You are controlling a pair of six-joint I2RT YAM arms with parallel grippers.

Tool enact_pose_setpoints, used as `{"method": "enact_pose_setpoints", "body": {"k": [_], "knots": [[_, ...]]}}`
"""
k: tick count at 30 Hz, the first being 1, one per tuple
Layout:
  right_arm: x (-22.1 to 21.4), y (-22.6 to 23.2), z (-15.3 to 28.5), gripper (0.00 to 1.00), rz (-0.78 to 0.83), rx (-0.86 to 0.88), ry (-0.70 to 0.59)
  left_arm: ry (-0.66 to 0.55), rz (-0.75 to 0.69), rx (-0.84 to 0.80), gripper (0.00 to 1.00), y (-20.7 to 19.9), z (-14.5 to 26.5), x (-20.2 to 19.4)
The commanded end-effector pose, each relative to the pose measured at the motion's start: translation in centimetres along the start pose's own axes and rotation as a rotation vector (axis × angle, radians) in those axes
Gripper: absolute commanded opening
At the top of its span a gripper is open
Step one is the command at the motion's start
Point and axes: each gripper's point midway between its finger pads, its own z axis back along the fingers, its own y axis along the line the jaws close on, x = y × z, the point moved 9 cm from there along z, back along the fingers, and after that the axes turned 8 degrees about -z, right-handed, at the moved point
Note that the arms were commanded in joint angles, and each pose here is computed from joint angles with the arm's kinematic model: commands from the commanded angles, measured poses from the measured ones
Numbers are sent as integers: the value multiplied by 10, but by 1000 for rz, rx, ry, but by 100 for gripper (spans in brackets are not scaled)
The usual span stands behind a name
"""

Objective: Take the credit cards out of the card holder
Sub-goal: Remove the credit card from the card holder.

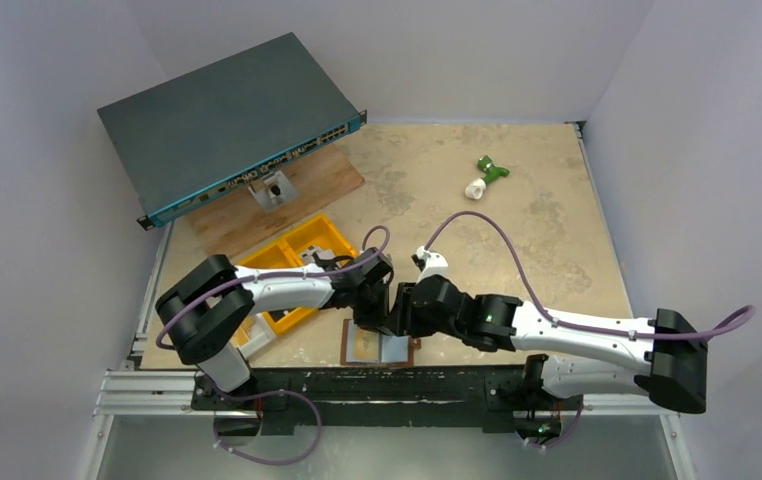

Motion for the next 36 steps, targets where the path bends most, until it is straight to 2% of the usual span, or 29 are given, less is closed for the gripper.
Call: {"method": "enact_pose_setpoints", "body": {"k": [1,14,21,27,36], "knots": [[-1,1,0,39,-33,26,-6,-37,-8,-49,11,-13,7,7],[-13,10,-18,38,-67,134,74,-134,-46,1,18,-10,51,4],[-22,9,-38,37,-91,148,133,-168,-21,84,18,11,62,-2],[-16,-5,-47,37,-139,168,155,-167,-4,98,22,35,68,-10],[-19,-21,-66,34,-180,196,234,-121,-10,120,22,47,58,-17]]}}
